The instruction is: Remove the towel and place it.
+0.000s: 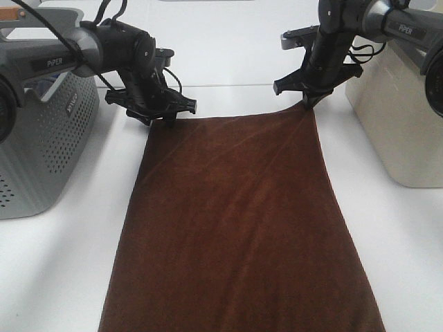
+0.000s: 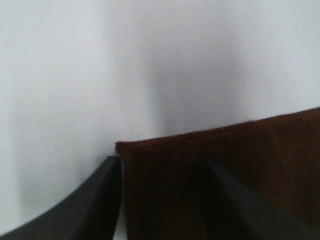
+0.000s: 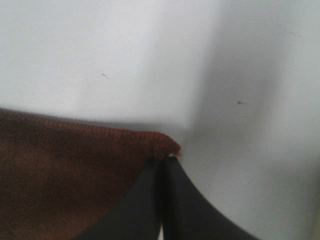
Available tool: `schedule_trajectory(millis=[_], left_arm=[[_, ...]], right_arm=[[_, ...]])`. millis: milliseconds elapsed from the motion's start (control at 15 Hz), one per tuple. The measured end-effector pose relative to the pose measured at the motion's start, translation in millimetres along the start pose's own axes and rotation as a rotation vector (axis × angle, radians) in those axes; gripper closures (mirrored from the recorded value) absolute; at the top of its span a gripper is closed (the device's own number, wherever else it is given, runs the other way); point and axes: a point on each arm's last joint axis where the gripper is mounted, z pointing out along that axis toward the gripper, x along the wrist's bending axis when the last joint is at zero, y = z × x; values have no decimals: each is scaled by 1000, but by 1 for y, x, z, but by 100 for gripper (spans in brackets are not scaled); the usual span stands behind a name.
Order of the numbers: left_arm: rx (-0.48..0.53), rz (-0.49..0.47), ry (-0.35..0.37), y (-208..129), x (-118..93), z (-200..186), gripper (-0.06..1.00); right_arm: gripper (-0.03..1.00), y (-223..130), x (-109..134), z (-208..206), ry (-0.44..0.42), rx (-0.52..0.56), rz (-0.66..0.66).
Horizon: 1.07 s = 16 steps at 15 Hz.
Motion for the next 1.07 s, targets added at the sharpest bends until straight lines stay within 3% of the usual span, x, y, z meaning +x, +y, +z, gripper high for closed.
schedule_trajectory(millis=[200, 267, 600, 867, 1067], left_arm=[[-14, 4, -9, 1, -1, 1, 87], [-16, 17, -9, 1, -1, 1, 93], [-57, 67, 2, 9, -1, -1, 94], [-247, 86, -33, 34, -6, -13, 94], [-327, 124, -27, 41, -5, -14, 94]], right_arm=[[97, 0, 0, 0, 1, 1, 1], [97, 0, 0, 0, 1, 1, 1], [97, 2, -1, 0, -7, -21, -5], [97, 12, -3, -1, -39, -133, -29], [97, 22, -6, -3, -69, -246, -59]])
